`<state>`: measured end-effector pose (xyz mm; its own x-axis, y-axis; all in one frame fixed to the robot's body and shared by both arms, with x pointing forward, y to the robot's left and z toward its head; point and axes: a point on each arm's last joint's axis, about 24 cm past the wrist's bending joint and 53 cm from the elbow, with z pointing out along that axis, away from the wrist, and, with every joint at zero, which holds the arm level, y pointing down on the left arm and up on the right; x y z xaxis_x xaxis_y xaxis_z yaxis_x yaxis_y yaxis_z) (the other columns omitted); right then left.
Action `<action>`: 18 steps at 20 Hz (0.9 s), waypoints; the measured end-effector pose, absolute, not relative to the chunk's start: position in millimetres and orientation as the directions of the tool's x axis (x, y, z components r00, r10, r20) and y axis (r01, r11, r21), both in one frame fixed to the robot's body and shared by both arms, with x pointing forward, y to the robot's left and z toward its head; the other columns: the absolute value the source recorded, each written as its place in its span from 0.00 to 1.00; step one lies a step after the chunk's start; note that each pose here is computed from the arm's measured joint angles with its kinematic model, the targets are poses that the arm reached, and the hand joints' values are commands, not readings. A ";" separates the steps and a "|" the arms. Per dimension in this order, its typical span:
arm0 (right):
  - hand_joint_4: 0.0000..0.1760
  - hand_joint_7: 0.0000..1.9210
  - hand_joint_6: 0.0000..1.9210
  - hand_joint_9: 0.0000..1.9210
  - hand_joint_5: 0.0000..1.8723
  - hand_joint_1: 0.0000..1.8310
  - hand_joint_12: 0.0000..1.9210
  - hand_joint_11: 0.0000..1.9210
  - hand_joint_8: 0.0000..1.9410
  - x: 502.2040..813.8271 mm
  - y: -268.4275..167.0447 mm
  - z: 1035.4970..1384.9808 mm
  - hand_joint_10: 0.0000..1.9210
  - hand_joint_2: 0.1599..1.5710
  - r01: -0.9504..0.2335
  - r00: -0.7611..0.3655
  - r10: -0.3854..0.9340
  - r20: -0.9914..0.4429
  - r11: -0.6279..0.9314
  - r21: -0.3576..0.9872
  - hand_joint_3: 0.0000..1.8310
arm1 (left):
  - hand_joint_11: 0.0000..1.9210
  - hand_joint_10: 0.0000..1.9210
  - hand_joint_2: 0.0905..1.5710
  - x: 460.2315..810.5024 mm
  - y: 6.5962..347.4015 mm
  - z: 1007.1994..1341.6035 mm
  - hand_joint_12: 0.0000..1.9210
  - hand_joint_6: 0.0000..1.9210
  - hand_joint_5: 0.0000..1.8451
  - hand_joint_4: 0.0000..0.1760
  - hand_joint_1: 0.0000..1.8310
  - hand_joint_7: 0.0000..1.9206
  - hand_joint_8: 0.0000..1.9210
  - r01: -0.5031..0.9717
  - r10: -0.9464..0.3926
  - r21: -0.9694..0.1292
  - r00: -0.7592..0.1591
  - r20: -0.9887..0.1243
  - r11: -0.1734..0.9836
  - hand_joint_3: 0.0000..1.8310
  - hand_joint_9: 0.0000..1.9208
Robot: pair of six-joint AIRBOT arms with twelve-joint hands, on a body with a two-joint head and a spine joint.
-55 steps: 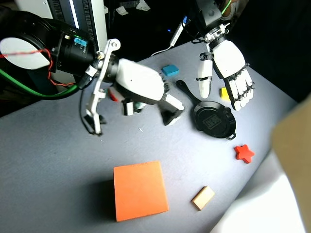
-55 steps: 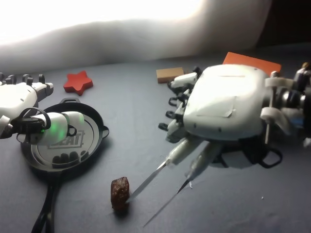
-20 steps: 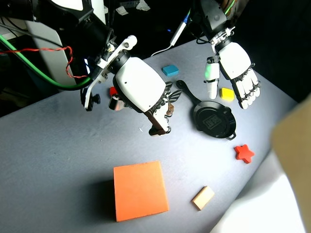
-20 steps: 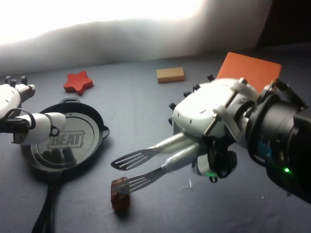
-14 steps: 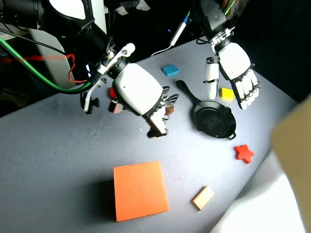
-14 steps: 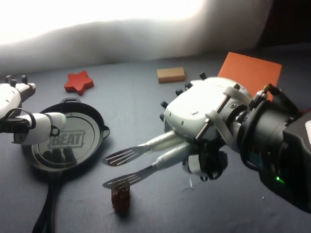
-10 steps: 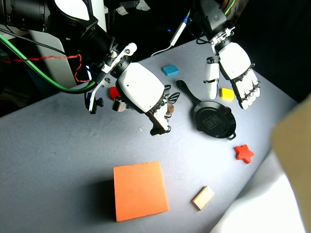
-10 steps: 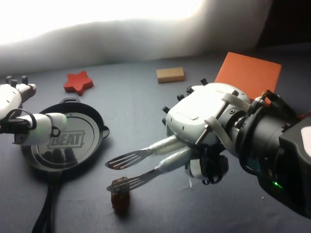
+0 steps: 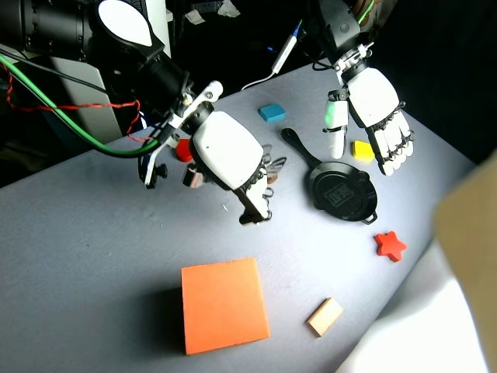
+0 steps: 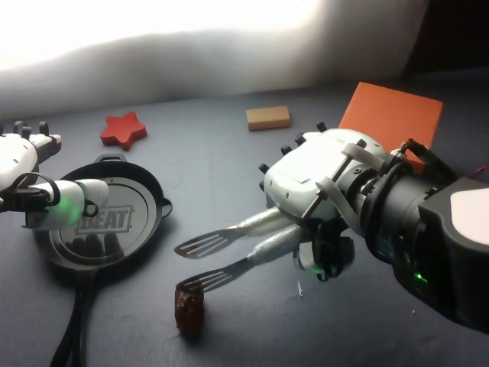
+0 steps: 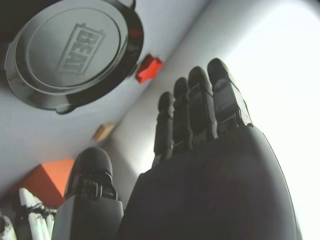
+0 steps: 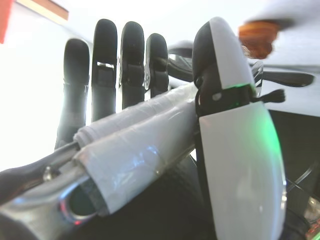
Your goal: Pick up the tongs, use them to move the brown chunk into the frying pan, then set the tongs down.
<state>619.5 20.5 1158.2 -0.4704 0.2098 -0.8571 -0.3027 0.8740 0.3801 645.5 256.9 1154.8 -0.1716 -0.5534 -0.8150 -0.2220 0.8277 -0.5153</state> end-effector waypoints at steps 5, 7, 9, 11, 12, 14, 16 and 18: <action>0.00 0.41 0.00 0.30 0.40 0.55 0.77 0.11 0.00 612.7 23.5 1146.6 0.28 0.68 -0.294 -0.518 0.201 -0.832 0.871 0.394 0.00 | 0.00 0.00 0.80 645.4 256.7 1154.8 0.12 0.00 0.08 0.17 0.00 0.08 0.00 -0.222 -0.553 -0.515 -0.172 -0.815 0.828 0.00 0.06; 0.00 0.41 0.00 0.30 0.40 0.54 0.77 0.10 0.00 612.0 25.0 1147.2 0.27 0.69 -0.301 -0.519 0.197 -0.832 0.869 0.393 0.00 | 0.00 0.00 0.80 645.4 256.9 1154.7 0.12 0.00 0.08 0.15 0.00 0.08 0.00 -0.222 -0.553 -0.515 -0.172 -0.815 0.828 0.00 0.07; 0.00 0.41 0.00 0.30 0.40 0.54 0.78 0.11 0.00 611.9 26.1 1148.7 0.27 0.69 -0.308 -0.516 0.192 -0.835 0.867 0.390 0.00 | 0.00 0.00 0.80 645.5 256.8 1154.7 0.14 0.00 0.09 0.16 0.00 0.09 0.00 -0.222 -0.553 -0.515 -0.172 -0.815 0.828 0.00 0.07; 0.00 0.41 0.00 0.30 0.40 0.55 0.77 0.10 0.00 610.4 27.2 1145.5 0.27 0.68 -0.314 -0.517 0.181 -0.836 0.869 0.382 0.00 | 0.00 0.00 0.79 645.4 257.0 1154.7 0.13 0.00 0.08 0.16 0.00 0.08 0.00 -0.223 -0.553 -0.515 -0.172 -0.815 0.828 0.00 0.07; 0.00 0.40 0.00 0.29 0.40 0.54 0.77 0.10 0.00 609.0 28.8 1143.1 0.27 0.69 -0.317 -0.520 0.175 -0.836 0.869 0.379 0.00 | 0.00 0.00 0.79 645.4 256.9 1154.7 0.14 0.00 0.09 0.13 0.00 0.09 0.00 -0.222 -0.553 -0.515 -0.172 -0.815 0.828 0.00 0.07; 0.00 0.40 0.00 0.30 0.39 0.54 0.77 0.10 0.00 608.4 31.5 1138.8 0.27 0.69 -0.319 -0.528 0.171 -0.832 0.868 0.380 0.00 | 0.00 0.00 0.79 645.5 256.9 1154.8 0.17 0.00 0.09 0.15 0.00 0.09 0.00 -0.222 -0.553 -0.515 -0.172 -0.815 0.828 0.00 0.08; 0.00 0.40 0.00 0.30 0.39 0.54 0.77 0.10 0.00 610.2 33.7 1139.8 0.27 0.69 -0.325 -0.522 0.169 -0.836 0.867 0.378 0.00 | 0.00 0.00 0.79 645.4 257.0 1154.8 0.14 0.00 0.09 0.13 0.00 0.09 0.00 -0.222 -0.553 -0.515 -0.172 -0.815 0.828 0.00 0.08; 0.00 0.40 0.00 0.30 0.39 0.54 0.78 0.10 0.00 612.9 34.7 1140.6 0.27 0.69 -0.328 -0.514 0.167 -0.841 0.868 0.373 0.00 | 0.00 0.00 0.79 645.5 256.9 1154.8 0.15 0.00 0.09 0.10 0.00 0.09 0.00 -0.222 -0.553 -0.515 -0.172 -0.816 0.828 0.00 0.07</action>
